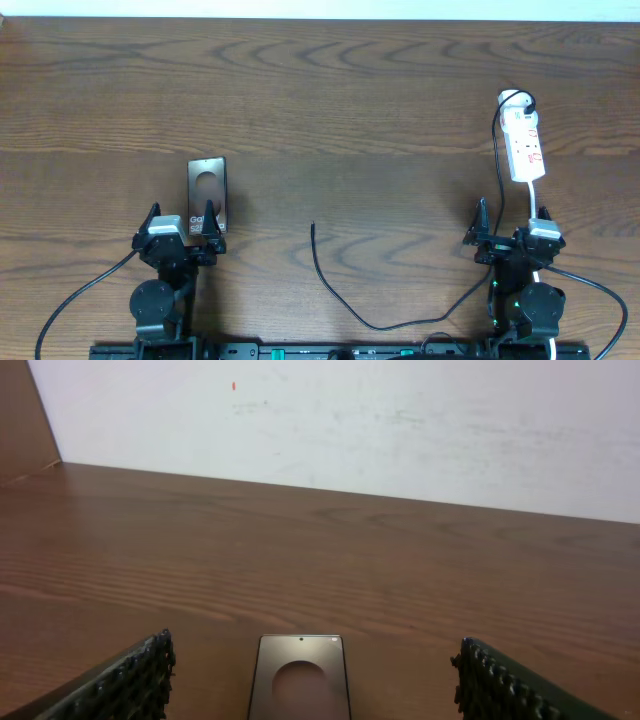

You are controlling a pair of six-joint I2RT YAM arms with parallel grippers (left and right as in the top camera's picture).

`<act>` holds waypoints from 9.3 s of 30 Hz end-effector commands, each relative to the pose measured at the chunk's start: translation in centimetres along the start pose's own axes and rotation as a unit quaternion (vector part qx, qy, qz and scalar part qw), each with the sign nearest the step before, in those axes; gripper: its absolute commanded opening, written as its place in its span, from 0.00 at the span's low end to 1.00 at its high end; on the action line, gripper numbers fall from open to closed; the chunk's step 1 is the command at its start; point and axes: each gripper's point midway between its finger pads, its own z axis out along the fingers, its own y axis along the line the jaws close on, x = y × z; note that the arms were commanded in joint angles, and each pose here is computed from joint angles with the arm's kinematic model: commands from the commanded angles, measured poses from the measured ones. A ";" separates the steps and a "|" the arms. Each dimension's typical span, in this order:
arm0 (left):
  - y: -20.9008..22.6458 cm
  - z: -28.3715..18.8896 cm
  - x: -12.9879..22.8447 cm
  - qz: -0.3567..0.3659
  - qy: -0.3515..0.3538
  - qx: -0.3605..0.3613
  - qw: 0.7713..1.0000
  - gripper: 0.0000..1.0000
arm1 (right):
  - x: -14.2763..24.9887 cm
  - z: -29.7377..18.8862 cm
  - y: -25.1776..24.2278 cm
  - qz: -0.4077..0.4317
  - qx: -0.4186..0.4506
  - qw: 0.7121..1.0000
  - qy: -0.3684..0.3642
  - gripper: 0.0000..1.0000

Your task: Plug charger to phone and switch on socket

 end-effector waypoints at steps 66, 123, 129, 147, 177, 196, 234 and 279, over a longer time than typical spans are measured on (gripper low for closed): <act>-0.2 0.1 1.6 0.003 0.027 0.009 1.000 0.87 | 0.1 0.0 0.0 -0.006 -0.001 1.000 0.001 0.99; -1.7 -0.1 -1.2 -0.019 -0.026 0.051 0.998 0.88 | 0.1 0.0 0.0 -0.006 -0.001 1.000 0.001 0.99; -2.1 -0.9 -4.5 -0.016 -0.041 0.055 0.998 0.88 | 0.1 0.0 0.0 -0.006 -0.001 1.000 0.001 0.99; -2.5 4.0 -12.1 0.001 0.247 0.030 0.968 0.88 | 0.1 0.0 0.0 -0.006 -0.001 1.000 0.001 0.99; -0.4 9.0 8.8 -0.033 0.675 0.000 0.737 0.88 | 0.1 0.0 0.0 -0.006 -0.001 1.000 0.001 0.99; 1.7 9.9 12.7 0.000 0.671 -0.036 0.741 0.88 | 0.1 0.0 0.0 -0.006 -0.001 1.000 0.001 0.99; 1.6 7.5 16.5 0.006 0.683 -0.023 0.730 0.88 | 0.1 0.0 0.0 -0.006 -0.001 1.000 0.001 0.99; 1.7 6.7 18.3 0.025 0.681 -0.005 0.732 0.87 | 0.1 0.0 0.0 -0.006 -0.001 1.000 0.001 0.99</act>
